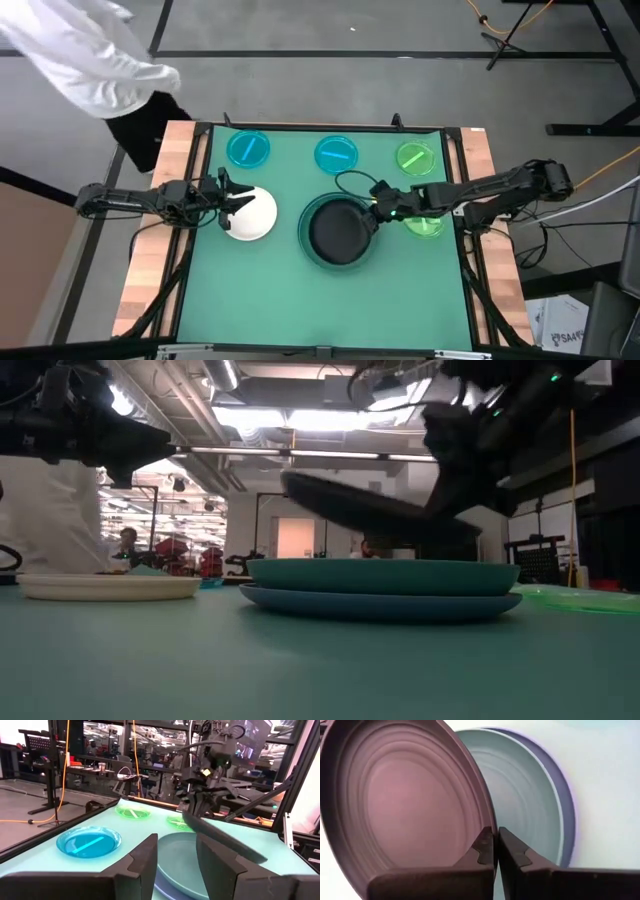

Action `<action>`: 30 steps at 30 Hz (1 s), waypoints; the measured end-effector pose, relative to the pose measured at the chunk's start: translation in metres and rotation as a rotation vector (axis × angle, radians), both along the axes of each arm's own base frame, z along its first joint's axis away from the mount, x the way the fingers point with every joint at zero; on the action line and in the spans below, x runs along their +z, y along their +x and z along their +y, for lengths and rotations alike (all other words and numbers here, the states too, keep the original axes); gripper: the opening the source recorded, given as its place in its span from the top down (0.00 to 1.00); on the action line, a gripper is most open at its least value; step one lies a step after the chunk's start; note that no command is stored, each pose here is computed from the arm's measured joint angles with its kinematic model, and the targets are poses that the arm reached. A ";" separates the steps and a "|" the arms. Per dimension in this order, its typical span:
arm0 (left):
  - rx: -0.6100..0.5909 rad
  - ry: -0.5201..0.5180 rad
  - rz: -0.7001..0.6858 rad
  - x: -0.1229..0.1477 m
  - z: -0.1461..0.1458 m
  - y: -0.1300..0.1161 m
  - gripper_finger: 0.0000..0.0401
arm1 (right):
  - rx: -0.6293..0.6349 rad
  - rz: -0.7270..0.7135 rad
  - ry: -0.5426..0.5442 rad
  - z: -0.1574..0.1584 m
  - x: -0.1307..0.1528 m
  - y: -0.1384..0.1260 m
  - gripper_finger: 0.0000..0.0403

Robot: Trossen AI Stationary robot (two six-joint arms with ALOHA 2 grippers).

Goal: Stack plastic plates
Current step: Stack the black plate on top of the green plate

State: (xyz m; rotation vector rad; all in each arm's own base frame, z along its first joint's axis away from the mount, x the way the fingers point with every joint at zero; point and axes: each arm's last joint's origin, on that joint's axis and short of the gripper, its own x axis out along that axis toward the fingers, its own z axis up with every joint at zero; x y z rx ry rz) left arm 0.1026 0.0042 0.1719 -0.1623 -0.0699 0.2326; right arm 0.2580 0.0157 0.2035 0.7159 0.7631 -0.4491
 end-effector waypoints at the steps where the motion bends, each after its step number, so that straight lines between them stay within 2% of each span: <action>1: 0.000 0.000 -0.001 0.000 0.000 0.000 0.68 | -0.007 0.004 0.000 -0.002 -0.004 0.003 1.00; 11: 0.000 0.000 -0.006 0.001 0.000 0.000 0.68 | -0.008 0.105 0.030 -0.008 -0.031 0.014 1.00; 23: 0.000 -0.003 -0.005 0.000 0.000 0.000 0.68 | -0.035 0.126 -0.008 -0.008 -0.040 0.018 0.99; 26: 0.000 -0.003 -0.005 0.000 0.000 0.000 0.68 | -0.037 0.133 -0.007 -0.008 -0.041 0.018 0.93; 30: -0.002 0.000 -0.005 0.001 0.000 0.000 0.68 | -0.020 0.133 -0.043 -0.009 -0.039 0.017 0.81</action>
